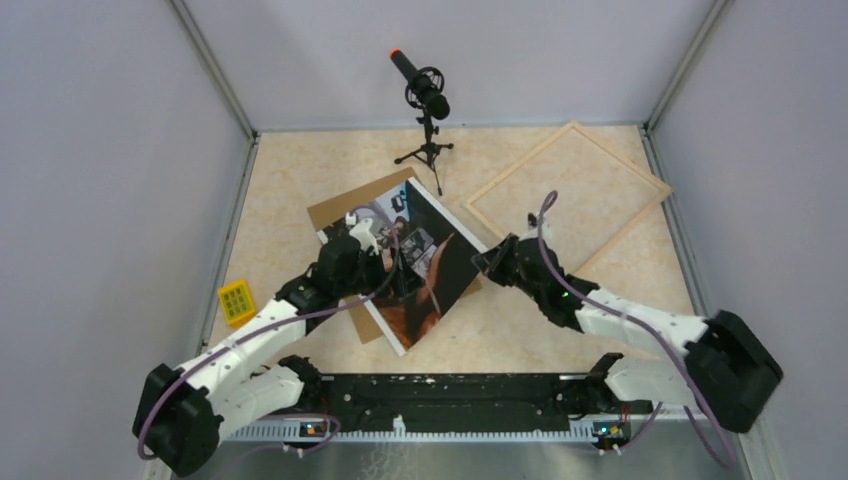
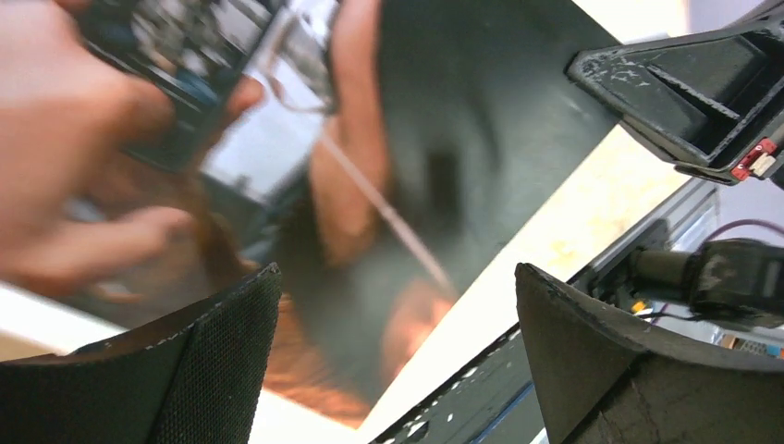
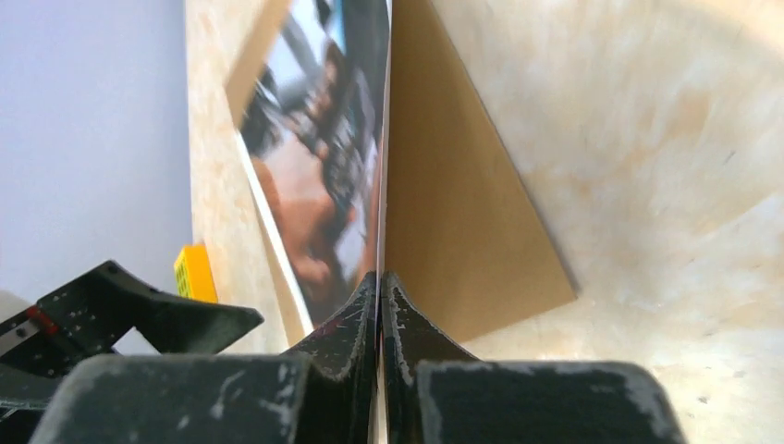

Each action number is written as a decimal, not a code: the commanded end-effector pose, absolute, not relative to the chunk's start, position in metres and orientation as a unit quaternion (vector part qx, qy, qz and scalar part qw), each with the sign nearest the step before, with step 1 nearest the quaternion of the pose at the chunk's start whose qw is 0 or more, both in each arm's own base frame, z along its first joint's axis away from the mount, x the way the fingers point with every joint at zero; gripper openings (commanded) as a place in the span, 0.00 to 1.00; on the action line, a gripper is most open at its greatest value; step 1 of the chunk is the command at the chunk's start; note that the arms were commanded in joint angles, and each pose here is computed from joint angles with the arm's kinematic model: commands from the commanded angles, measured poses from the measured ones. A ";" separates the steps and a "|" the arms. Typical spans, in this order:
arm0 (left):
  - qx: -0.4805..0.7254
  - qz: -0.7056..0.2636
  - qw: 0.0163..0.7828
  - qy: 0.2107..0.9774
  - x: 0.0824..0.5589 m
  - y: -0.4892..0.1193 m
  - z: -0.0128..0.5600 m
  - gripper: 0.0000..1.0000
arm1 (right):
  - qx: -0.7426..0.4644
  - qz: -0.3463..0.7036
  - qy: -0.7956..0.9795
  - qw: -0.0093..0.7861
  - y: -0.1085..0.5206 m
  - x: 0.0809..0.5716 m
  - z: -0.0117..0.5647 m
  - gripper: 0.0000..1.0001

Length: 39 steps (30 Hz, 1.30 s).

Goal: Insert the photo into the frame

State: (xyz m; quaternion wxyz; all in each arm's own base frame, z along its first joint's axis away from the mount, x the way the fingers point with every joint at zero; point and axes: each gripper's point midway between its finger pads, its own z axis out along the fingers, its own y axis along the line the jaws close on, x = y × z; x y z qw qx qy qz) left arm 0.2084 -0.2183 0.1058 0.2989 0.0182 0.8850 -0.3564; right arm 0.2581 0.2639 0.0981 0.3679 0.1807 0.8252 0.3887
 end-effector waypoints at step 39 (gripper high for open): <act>0.135 -0.294 0.505 0.801 0.263 -0.213 0.295 0.98 | -0.332 -0.121 0.832 0.428 0.203 0.456 0.193 0.00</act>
